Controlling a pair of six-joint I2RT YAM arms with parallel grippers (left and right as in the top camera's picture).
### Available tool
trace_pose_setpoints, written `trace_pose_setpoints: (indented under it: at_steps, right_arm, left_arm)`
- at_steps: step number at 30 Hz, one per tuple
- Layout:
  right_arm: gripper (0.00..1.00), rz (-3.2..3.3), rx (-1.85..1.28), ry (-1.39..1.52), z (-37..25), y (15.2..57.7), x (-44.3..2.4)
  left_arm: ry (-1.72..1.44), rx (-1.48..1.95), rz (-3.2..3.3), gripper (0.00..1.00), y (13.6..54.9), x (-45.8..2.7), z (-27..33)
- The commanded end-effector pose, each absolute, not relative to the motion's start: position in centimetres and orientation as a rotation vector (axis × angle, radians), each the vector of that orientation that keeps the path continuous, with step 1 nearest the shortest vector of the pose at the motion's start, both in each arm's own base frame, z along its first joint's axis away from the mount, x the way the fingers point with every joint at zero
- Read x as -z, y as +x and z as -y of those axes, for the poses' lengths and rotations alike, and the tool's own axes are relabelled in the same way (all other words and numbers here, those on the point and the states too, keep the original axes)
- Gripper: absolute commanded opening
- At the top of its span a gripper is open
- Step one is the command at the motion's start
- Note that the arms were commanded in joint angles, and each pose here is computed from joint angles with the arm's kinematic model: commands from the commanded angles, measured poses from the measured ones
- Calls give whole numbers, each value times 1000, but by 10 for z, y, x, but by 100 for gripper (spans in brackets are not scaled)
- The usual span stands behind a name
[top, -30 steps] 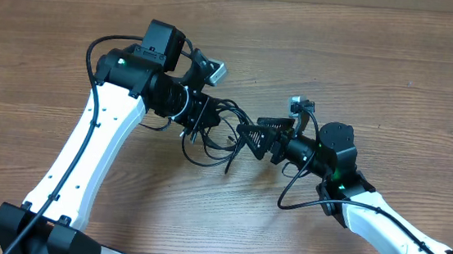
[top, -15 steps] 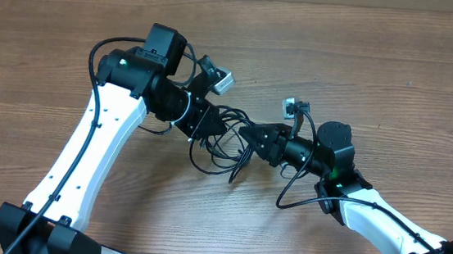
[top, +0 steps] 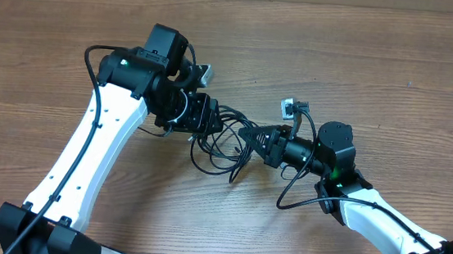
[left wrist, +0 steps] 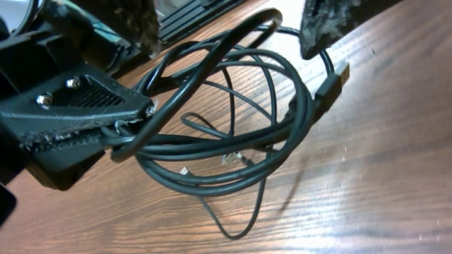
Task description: Untangle cables
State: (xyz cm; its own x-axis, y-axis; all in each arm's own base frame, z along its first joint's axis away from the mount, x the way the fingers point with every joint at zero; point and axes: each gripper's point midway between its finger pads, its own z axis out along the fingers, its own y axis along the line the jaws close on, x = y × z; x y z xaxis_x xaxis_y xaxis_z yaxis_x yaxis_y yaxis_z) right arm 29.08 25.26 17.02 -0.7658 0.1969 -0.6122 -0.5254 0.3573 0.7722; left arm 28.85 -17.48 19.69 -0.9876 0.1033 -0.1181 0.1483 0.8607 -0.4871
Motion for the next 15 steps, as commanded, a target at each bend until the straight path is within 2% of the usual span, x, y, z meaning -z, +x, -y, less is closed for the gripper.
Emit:
trace_pose_setpoints:
  at_steps: [1, 7, 11, 15]
  right_arm:
    - [4, -1971, -1464, -287, -252, 293, -173]
    - [4, -1976, -1459, -261, -250, 295, -173]
    - [4, -1980, -1465, -246, -250, 296, -173]
    - [4, -1988, -1477, -228, -250, 296, -173]
  left_arm:
    - [-2, 760, -2980, 69, 283, -205, 177]
    - [-384, 635, -3133, 69, 256, -183, 177]
    - [-590, 559, -3169, 54, 244, -163, 183]
    - [-725, 370, -3134, 50, 243, -142, 171]
